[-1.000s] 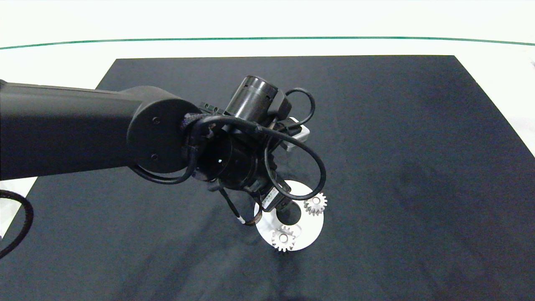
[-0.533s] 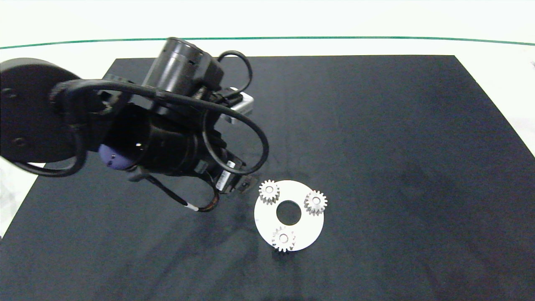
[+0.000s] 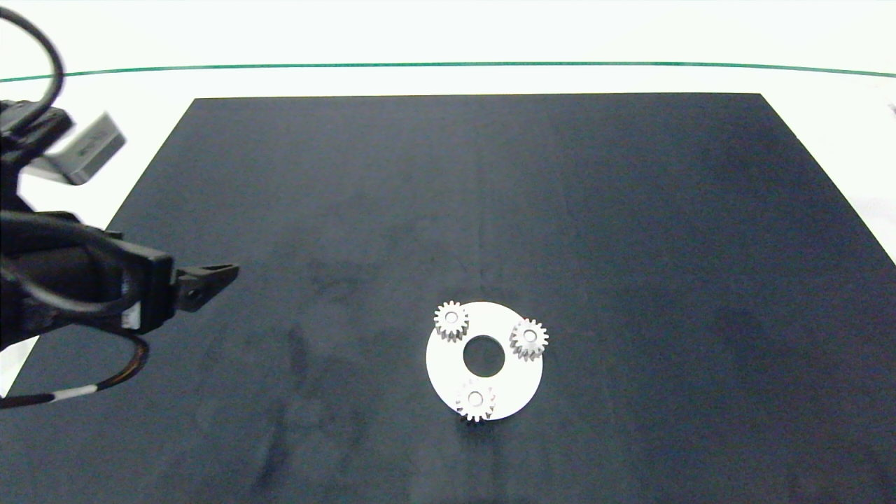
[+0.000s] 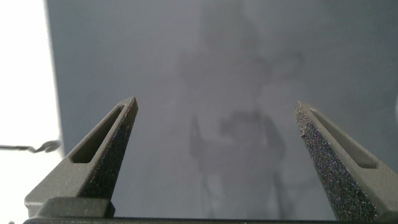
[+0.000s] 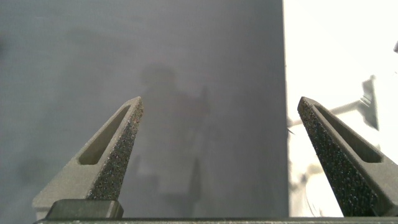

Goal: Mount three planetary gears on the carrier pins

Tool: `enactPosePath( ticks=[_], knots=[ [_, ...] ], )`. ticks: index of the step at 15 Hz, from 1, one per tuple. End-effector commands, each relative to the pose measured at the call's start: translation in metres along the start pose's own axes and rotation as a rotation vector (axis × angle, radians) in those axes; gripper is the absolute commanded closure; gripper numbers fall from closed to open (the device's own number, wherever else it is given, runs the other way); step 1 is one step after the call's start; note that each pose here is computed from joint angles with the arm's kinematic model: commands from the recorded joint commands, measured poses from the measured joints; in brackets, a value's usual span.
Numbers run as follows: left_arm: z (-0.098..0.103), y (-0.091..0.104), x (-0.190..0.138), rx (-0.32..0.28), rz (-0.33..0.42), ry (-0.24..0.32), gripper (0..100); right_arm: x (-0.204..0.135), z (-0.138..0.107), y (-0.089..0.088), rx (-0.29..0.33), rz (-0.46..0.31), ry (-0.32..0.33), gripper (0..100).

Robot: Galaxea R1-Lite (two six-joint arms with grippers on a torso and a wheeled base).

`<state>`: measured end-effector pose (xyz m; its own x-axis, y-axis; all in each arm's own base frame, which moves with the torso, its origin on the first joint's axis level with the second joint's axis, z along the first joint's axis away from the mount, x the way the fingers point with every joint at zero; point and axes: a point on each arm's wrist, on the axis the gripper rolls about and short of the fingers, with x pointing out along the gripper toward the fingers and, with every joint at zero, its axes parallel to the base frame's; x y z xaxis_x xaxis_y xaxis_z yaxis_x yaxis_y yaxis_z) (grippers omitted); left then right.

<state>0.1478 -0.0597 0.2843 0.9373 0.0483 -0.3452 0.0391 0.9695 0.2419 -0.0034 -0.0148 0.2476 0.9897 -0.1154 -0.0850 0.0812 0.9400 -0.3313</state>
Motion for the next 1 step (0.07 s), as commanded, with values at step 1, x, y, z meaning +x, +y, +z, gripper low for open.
enactPosePath(
  ticks=[1],
  knots=[
    [-0.0692, 0.0444, -0.0711, -0.067, 0.242, -0.148, 0, -0.0351, -0.0381, -0.002, 0.057, -0.187, -0.039, 0]
  ],
)
